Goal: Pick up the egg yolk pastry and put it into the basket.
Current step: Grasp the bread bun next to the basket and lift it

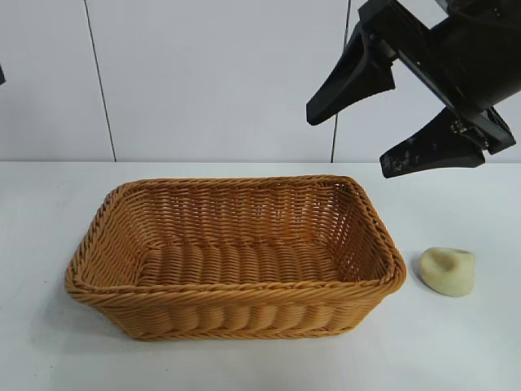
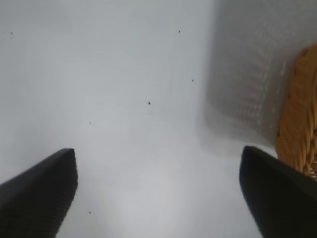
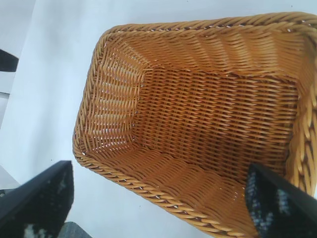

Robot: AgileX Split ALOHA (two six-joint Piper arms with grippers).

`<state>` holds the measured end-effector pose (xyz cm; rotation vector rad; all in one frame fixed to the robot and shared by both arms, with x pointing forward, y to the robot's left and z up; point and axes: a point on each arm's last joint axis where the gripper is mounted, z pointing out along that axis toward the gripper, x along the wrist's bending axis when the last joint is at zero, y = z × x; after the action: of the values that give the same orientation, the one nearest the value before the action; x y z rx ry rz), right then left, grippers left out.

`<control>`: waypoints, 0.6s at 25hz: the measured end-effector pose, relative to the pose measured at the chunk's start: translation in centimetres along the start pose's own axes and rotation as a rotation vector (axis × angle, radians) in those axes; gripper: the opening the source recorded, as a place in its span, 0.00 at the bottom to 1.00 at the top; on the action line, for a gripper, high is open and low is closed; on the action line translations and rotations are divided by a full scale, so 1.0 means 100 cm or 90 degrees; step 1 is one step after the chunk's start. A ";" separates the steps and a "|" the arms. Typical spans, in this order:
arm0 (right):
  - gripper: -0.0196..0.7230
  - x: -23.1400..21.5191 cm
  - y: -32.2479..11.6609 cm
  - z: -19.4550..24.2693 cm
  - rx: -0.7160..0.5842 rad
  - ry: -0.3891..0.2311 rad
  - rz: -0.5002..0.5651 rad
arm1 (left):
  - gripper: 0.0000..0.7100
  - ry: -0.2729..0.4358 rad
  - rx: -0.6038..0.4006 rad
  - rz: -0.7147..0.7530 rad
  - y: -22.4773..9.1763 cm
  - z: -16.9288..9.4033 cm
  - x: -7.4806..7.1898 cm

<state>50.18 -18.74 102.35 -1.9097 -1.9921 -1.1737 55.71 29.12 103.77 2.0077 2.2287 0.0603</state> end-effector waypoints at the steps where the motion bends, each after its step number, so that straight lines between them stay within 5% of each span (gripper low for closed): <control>1: 0.93 0.000 0.000 0.000 0.000 0.000 0.000 | 0.91 0.000 0.002 0.001 -0.010 -0.003 0.001; 7: 0.93 0.000 0.000 0.000 0.000 0.000 0.000 | 0.91 -0.002 -0.059 0.008 -0.084 -0.040 0.009; 15: 0.93 0.000 0.000 0.000 0.000 0.000 0.000 | 0.91 -0.016 -0.186 0.016 -0.190 -0.056 0.021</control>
<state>50.18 -18.74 102.35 -1.9097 -1.9925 -1.1735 36.03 29.49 106.77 1.8679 2.0412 0.3410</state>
